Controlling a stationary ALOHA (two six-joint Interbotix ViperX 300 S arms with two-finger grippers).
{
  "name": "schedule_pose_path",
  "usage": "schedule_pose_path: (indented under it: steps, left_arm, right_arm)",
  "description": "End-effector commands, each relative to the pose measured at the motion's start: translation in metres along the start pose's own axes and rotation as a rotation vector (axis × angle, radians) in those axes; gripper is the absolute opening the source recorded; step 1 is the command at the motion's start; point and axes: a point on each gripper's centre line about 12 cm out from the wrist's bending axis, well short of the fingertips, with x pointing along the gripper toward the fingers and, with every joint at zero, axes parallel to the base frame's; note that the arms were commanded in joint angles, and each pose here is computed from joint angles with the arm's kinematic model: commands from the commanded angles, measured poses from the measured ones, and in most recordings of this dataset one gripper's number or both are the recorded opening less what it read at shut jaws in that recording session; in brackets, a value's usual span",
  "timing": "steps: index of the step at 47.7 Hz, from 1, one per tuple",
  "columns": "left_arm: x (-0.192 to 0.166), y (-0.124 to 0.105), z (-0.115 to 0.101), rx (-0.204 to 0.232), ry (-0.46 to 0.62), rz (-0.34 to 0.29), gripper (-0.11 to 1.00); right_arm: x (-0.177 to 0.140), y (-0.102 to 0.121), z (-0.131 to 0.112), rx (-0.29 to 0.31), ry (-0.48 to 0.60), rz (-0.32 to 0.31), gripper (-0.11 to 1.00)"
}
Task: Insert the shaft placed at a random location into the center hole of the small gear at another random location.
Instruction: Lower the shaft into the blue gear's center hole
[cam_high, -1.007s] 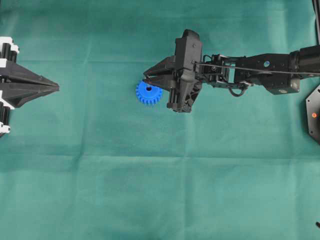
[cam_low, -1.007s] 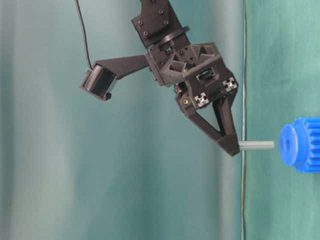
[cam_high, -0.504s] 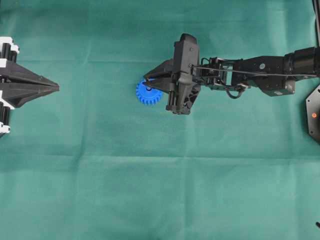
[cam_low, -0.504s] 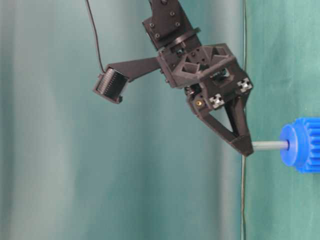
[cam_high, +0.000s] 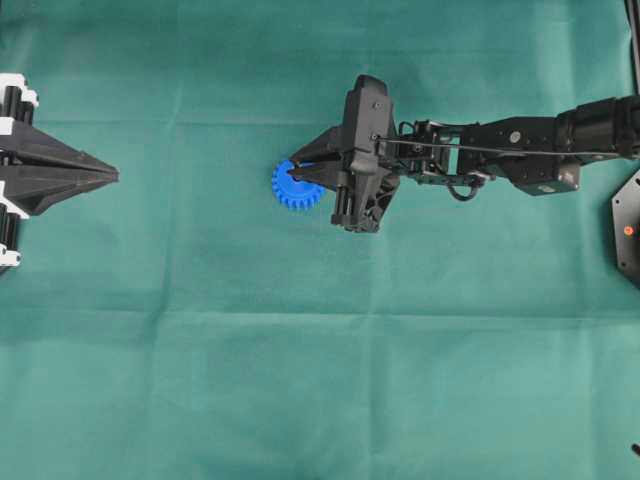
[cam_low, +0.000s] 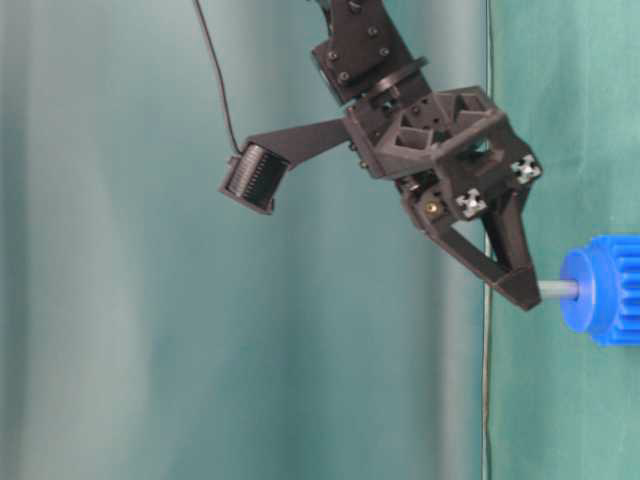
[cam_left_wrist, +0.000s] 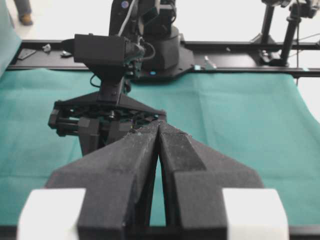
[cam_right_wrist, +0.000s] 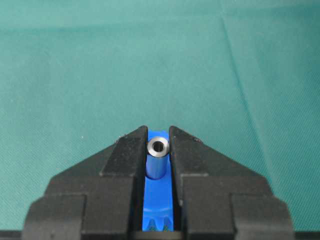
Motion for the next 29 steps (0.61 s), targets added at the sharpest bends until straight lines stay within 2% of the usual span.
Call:
schedule_pose_path:
  steps: [1,29]
  left_arm:
    - [0.002,-0.001,0.009,0.003,-0.021,-0.004,0.0]
    - [0.002,-0.001,0.009,0.002,-0.023,-0.003,0.0]
  right_arm:
    - [0.001,0.001,0.013,0.002,-0.049,0.0,0.13]
    - [0.013,0.001,-0.002,0.005,-0.011,-0.002,0.13]
